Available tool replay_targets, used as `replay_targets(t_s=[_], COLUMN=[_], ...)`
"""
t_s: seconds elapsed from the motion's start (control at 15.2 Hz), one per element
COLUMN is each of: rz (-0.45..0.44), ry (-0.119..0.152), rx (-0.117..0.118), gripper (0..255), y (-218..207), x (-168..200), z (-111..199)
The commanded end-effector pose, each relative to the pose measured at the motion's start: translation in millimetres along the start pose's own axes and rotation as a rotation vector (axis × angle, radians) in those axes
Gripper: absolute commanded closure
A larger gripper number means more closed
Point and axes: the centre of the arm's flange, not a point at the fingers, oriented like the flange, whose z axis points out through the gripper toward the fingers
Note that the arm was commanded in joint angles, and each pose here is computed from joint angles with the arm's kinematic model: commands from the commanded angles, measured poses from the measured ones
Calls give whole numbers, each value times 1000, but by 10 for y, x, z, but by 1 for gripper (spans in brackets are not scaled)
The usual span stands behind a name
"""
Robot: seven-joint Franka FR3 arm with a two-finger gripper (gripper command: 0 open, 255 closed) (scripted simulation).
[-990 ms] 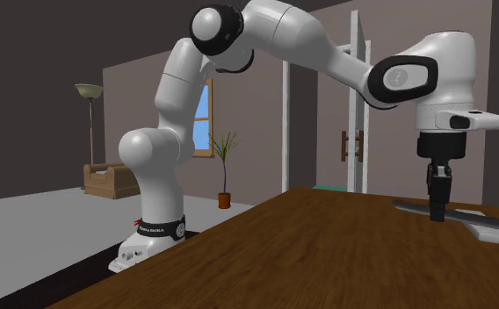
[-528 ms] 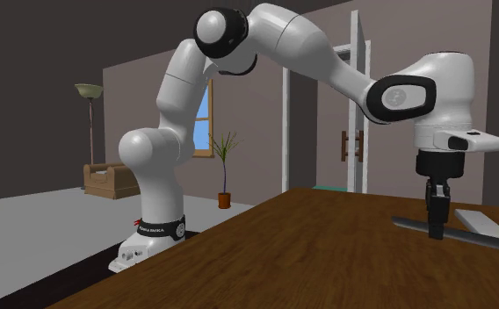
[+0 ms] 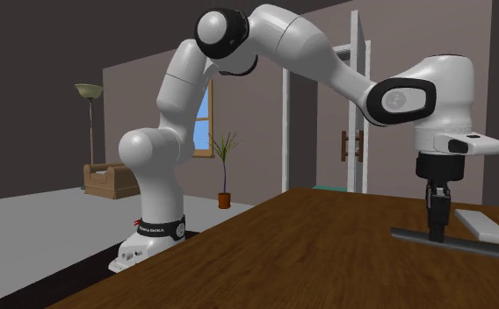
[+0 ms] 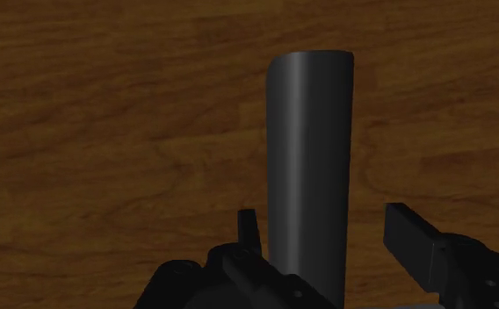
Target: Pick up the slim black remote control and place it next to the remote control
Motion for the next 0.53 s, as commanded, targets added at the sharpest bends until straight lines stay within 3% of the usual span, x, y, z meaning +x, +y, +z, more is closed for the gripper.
replay_targets(t_s=[0.0, 0.26, 0.46], rz=[0, 0, 0], ry=[0, 0, 0], rx=[0, 0, 0], gripper=[0, 0, 0], y=[0, 0, 0], x=[0, 0, 0], z=[-1, -1, -397])
